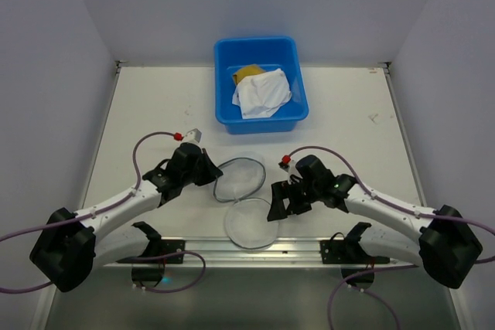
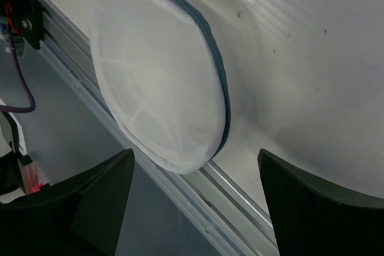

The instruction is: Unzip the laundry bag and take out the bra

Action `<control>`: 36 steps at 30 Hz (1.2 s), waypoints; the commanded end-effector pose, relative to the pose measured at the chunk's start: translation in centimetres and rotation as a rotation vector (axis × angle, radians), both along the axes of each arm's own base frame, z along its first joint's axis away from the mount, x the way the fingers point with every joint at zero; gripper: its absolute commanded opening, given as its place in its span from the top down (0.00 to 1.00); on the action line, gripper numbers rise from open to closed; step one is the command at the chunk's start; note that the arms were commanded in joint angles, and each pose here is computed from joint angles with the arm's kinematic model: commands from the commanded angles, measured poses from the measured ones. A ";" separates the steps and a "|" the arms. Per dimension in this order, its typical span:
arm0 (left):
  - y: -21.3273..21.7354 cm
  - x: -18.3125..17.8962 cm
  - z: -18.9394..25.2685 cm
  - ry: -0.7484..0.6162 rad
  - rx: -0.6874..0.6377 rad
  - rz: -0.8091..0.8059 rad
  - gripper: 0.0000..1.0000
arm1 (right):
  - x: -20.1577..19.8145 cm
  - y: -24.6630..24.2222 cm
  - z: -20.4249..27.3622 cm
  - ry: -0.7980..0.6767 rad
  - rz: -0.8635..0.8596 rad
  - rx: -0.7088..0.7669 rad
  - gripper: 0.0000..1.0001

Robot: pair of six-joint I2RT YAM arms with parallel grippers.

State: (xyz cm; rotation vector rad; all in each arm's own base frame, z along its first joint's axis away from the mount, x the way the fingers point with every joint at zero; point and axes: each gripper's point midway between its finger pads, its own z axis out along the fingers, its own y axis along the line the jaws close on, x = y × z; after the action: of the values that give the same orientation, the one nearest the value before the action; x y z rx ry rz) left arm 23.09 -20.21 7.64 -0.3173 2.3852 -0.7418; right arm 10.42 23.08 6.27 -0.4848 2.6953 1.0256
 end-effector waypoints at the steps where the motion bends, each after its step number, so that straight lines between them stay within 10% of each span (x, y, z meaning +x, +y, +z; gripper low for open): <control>1: -0.5 2.1 2.4 -0.081 -0.023 0.047 1.00 | -1.6 1.4 -0.3 0.079 0.045 0.077 0.16; 5: -0.3 2.4 2.4 -0.081 -0.018 0.068 1.00 | -2.3 1.8 -1.7 0.128 0.069 0.046 0.24; 16: 1.7 1.0 1.2 -0.056 0.024 0.107 1.00 | -0.8 1.4 -2.0 0.074 0.014 -0.060 1.00; 31: -0.8 -3.3 -0.7 0.045 -0.155 -0.017 0.98 | 9.7 -4.5 7.2 -0.352 -0.186 -0.433 1.00; 36: -3.2 -3.3 -0.8 0.035 -0.172 -0.058 0.98 | 10.9 -1.1 11.1 -0.361 -0.118 -0.331 1.00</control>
State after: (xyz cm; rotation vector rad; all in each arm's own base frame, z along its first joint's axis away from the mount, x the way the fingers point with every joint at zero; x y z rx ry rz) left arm 19.17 -20.89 5.30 -0.3568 2.4373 -0.8547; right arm 20.98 21.31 15.06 -0.4312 2.5528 0.3856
